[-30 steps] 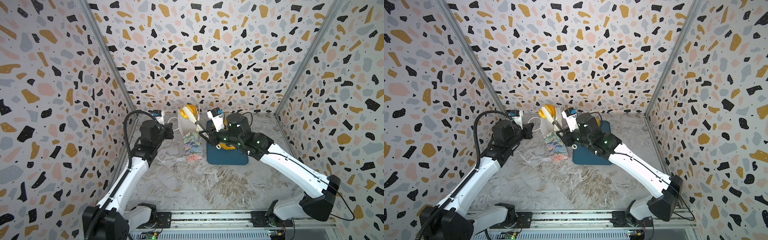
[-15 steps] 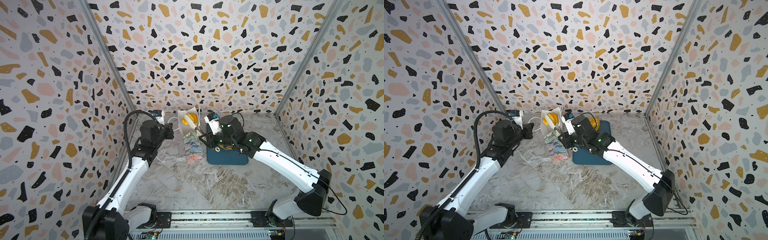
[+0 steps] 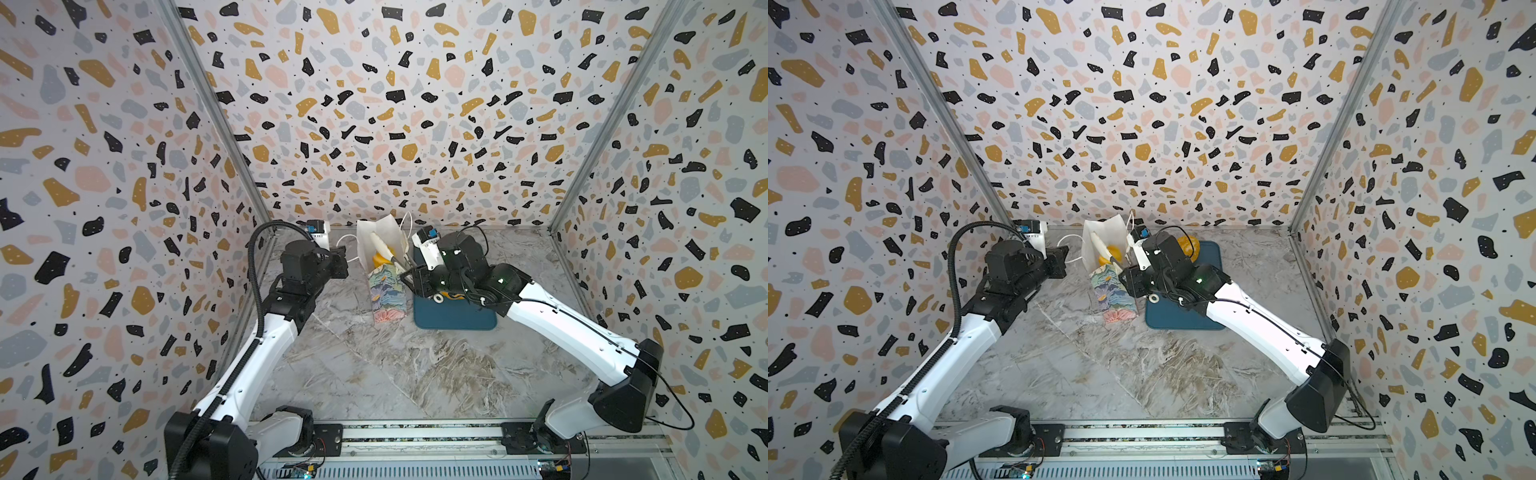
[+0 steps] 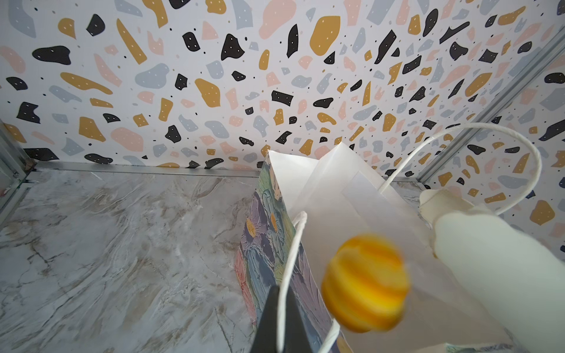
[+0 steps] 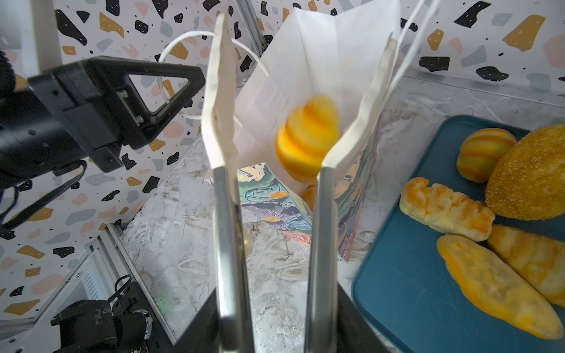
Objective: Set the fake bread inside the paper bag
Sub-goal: 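Open the tongs over the bag to drop the striped roll, then withdraw the open tongs from the bag back over the tray with the right gripper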
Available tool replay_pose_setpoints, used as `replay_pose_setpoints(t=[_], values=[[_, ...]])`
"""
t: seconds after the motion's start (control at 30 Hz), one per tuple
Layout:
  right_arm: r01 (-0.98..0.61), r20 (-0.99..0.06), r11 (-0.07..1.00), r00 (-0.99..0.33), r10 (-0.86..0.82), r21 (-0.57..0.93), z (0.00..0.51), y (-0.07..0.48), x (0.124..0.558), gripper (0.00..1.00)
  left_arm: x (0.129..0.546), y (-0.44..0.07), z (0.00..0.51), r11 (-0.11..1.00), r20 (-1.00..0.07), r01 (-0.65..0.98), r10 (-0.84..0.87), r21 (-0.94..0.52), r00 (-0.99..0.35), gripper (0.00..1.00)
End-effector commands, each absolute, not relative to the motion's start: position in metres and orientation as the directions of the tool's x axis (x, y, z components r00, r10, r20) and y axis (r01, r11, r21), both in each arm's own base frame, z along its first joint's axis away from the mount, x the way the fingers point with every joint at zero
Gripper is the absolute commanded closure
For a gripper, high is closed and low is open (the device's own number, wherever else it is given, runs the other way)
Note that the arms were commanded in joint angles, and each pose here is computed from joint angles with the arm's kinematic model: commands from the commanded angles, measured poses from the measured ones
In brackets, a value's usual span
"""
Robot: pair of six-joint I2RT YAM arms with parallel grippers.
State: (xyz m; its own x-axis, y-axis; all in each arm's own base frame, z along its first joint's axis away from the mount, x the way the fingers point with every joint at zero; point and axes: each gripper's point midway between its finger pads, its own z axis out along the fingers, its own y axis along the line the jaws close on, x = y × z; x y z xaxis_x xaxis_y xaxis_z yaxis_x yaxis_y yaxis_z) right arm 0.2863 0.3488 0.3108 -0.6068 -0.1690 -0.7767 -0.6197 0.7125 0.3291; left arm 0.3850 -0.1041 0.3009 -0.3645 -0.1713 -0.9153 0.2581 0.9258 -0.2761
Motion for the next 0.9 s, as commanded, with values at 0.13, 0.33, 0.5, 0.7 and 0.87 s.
replay_pose_setpoints(t=[0.13, 0.33, 0.5, 0.7, 0.87], values=[[-0.645, -0.841, 0.686, -0.534, -0.091, 0.336, 0.355, 0.344, 0.284, 0.49, 0.383, -0.105, 0.314, 0.924, -0.93, 0.27, -0.181, -0.272, -0.32, 1.0], [-0.671, -0.879, 0.669, -0.473, -0.053, 0.321, 0.372, 0.335, 0.277, 0.49, 0.386, -0.1, 0.313, 0.93, -0.927, 0.237, -0.197, -0.28, -0.32, 1.0], [-0.686, -0.9, 0.649, -0.435, -0.004, 0.328, 0.383, 0.325, 0.268, 0.5, 0.386, -0.1, 0.312, 0.93, -0.925, 0.237, -0.196, -0.28, -0.324, 1.0], [-0.664, -0.91, 0.686, -0.415, -0.006, 0.298, 0.385, 0.308, 0.264, 0.51, 0.387, -0.101, 0.309, 0.932, -0.923, 0.233, -0.192, -0.278, -0.333, 1.0], [-0.657, -0.923, 0.705, -0.385, -0.009, 0.267, 0.385, 0.293, 0.258, 0.51, 0.387, -0.1, 0.309, 0.935, -0.925, 0.228, -0.187, -0.271, -0.332, 1.0]])
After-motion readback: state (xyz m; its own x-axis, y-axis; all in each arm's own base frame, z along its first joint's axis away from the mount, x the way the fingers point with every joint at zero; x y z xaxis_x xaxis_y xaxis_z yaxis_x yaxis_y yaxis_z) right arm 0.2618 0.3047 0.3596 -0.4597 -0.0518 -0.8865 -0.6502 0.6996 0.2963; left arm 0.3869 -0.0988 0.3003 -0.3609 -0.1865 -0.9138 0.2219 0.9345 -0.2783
